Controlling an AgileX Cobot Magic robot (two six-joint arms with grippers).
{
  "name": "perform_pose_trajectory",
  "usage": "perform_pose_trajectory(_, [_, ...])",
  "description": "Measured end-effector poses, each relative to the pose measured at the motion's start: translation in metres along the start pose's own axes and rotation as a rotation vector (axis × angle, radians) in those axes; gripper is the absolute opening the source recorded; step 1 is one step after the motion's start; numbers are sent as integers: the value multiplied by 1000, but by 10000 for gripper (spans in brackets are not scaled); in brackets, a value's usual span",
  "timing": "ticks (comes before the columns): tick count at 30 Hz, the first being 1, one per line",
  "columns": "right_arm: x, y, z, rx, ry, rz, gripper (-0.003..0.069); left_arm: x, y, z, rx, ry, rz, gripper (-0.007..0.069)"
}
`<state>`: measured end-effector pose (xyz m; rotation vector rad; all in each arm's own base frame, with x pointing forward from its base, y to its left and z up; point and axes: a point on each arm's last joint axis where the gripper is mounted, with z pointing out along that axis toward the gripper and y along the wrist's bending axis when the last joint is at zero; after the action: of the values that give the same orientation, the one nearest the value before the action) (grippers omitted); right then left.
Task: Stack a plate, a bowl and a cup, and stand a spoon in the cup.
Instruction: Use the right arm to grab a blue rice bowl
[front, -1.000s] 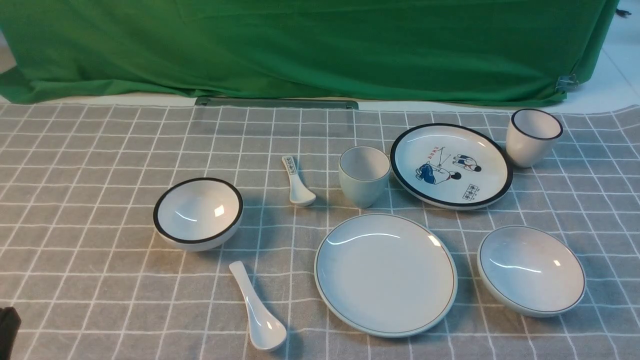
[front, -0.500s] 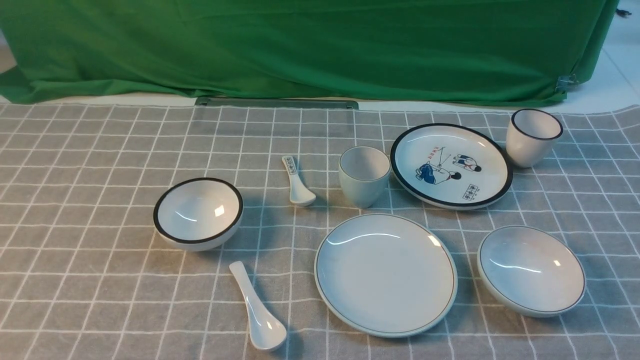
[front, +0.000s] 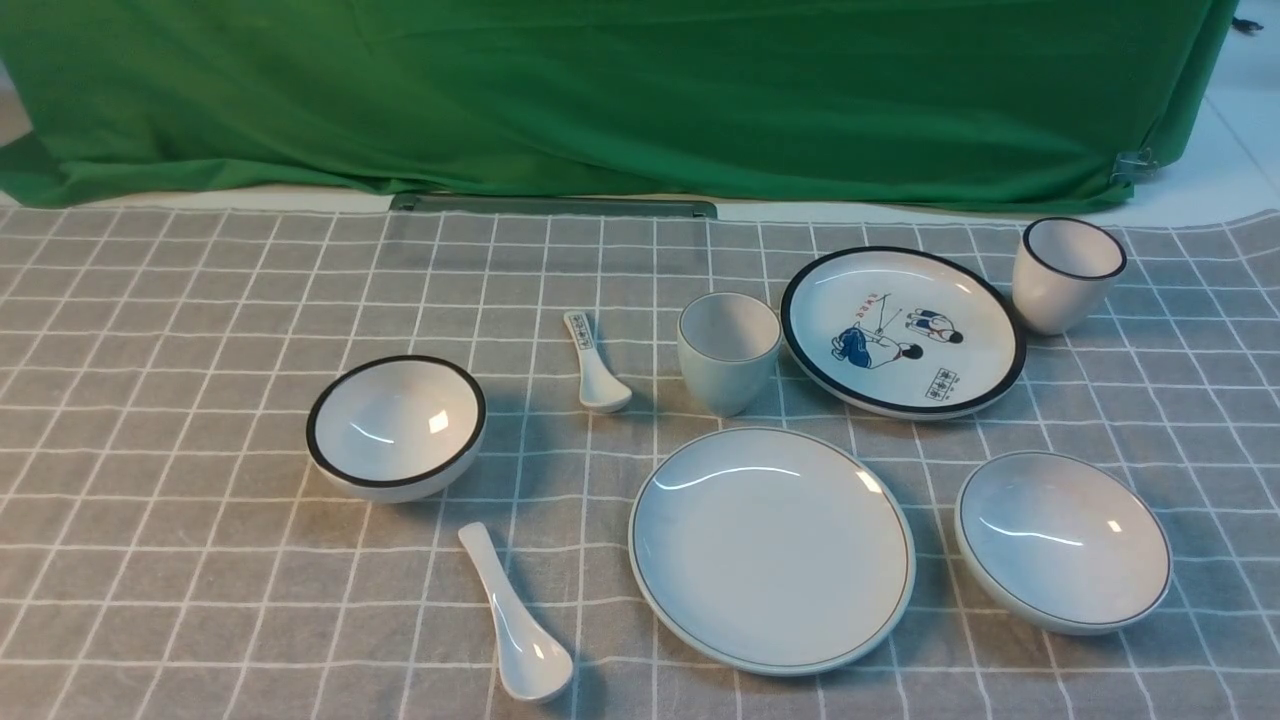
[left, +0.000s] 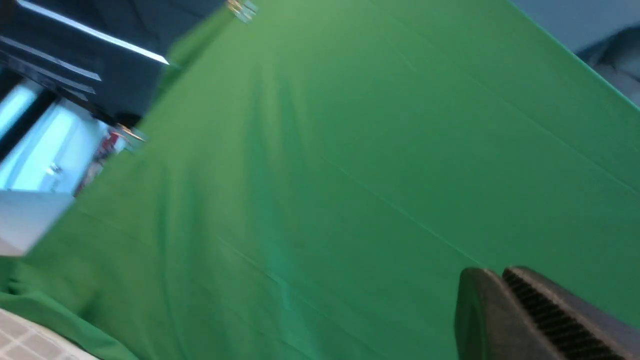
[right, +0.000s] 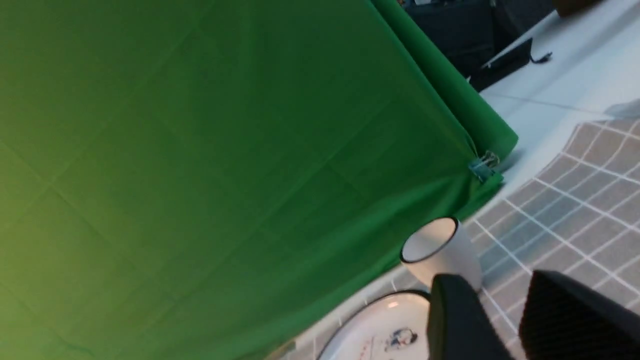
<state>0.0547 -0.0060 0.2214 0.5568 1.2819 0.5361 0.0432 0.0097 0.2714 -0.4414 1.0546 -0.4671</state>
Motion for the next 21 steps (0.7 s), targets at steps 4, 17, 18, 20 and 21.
perform_pose_trajectory(4, [-15, 18, 0, -25, 50, -45, 218, -23, -28, 19, -2, 152, 82, 18])
perform_pose_trajectory(17, [-71, 97, 91, 233, 1082, -700, 20, 35, -33, 120, -186, 1371, 238, 18])
perform_pose_trajectory(18, [-68, 96, 97, 239, 1123, -715, 18, 43, -30, 122, -180, 1415, 236, 18])
perform_pose_trajectory(20, [-52, 88, 116, 273, 1240, -733, 17, 55, -25, 125, -150, 1510, 229, 18])
perform_pose_trajectory(21, [-41, 81, 127, 302, 1313, -731, 17, 63, -22, 127, -141, 1563, 212, 18])
